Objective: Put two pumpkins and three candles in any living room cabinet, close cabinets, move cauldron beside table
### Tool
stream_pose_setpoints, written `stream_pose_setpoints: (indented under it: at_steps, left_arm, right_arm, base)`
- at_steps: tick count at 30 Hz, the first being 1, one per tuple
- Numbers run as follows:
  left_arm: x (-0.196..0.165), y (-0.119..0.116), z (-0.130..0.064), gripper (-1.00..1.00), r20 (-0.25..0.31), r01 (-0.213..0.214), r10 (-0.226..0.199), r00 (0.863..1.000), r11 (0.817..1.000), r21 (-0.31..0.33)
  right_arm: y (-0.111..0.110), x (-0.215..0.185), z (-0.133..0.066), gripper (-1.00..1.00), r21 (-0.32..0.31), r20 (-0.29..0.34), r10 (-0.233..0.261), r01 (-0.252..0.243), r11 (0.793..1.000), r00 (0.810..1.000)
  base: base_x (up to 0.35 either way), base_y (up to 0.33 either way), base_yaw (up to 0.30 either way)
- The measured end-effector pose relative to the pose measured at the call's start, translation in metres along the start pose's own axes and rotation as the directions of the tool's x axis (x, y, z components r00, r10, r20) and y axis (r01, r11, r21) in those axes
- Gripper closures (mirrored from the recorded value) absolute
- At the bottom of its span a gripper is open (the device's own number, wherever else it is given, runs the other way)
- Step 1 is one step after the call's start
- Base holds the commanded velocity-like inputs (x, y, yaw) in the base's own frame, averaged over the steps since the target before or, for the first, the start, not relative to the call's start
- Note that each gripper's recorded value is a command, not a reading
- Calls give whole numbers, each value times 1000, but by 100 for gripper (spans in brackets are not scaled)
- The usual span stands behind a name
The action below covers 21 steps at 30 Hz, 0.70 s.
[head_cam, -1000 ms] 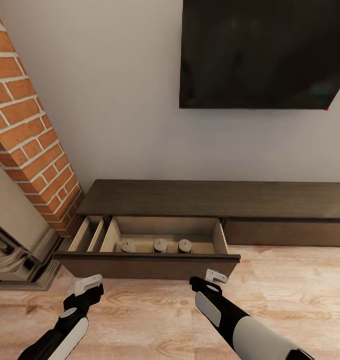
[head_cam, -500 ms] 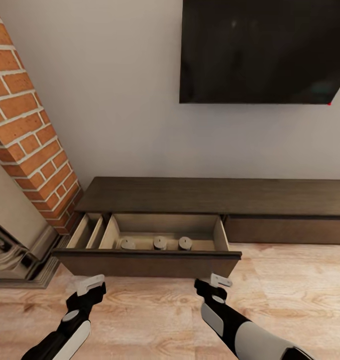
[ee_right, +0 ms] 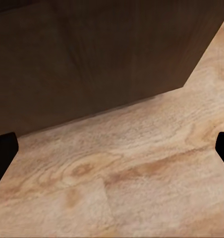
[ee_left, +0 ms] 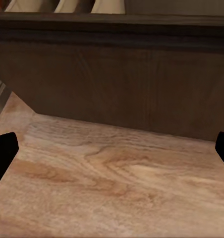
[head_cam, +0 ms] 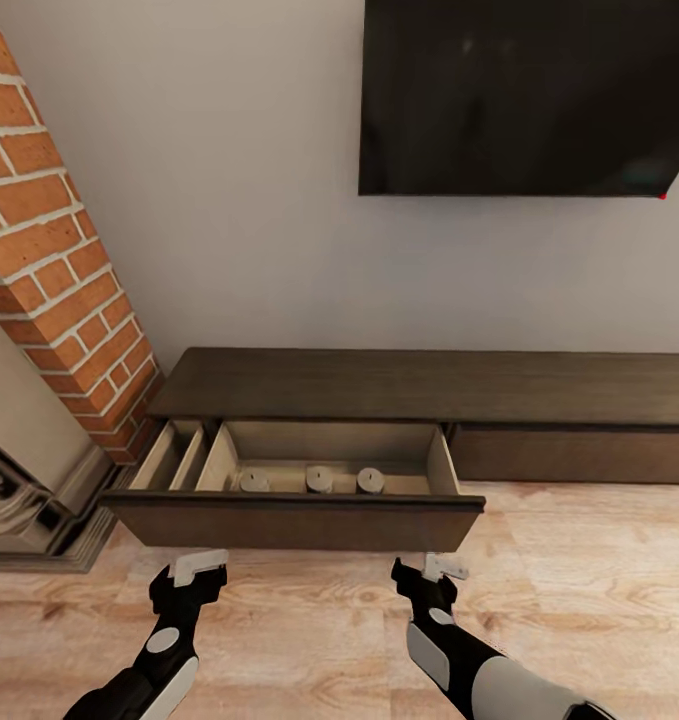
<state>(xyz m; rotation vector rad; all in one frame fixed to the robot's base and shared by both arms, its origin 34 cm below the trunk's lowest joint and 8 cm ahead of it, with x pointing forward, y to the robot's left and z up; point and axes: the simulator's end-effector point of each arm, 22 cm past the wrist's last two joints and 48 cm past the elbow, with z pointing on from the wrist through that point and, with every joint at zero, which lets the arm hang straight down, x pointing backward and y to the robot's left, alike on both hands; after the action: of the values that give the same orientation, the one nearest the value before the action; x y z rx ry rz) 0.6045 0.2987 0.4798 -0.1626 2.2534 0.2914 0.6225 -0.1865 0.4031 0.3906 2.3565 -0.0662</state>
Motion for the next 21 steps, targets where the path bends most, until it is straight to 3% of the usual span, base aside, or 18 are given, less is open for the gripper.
stream_pose_setpoints:
  at_steps: [4,11,16,21]
  left_arm:
    - [8,-1,4,-100,-1,1,-1,1000,1000,0]
    - [19,-6,10,-100,5,0,0,1000,1000,7]
    - [27,-8,15,-100,6,2,-2,1000,1000,9]
    - [35,-12,19,-100,8,4,-4,1000,1000,19]
  right_arm:
    - [4,7,2,-100,-42,41,-27,29,999,999]
    - [5,18,10,-100,-55,55,-34,37,998,998]
    - [2,9,14,-100,-61,145,-16,25,998,989]
    - [2,16,16,-100,-73,182,-46,60,996,982]
  base:
    - [0,0,0]
    - [0,0,0]
    - [0,0,0]
    - [0,0,0]
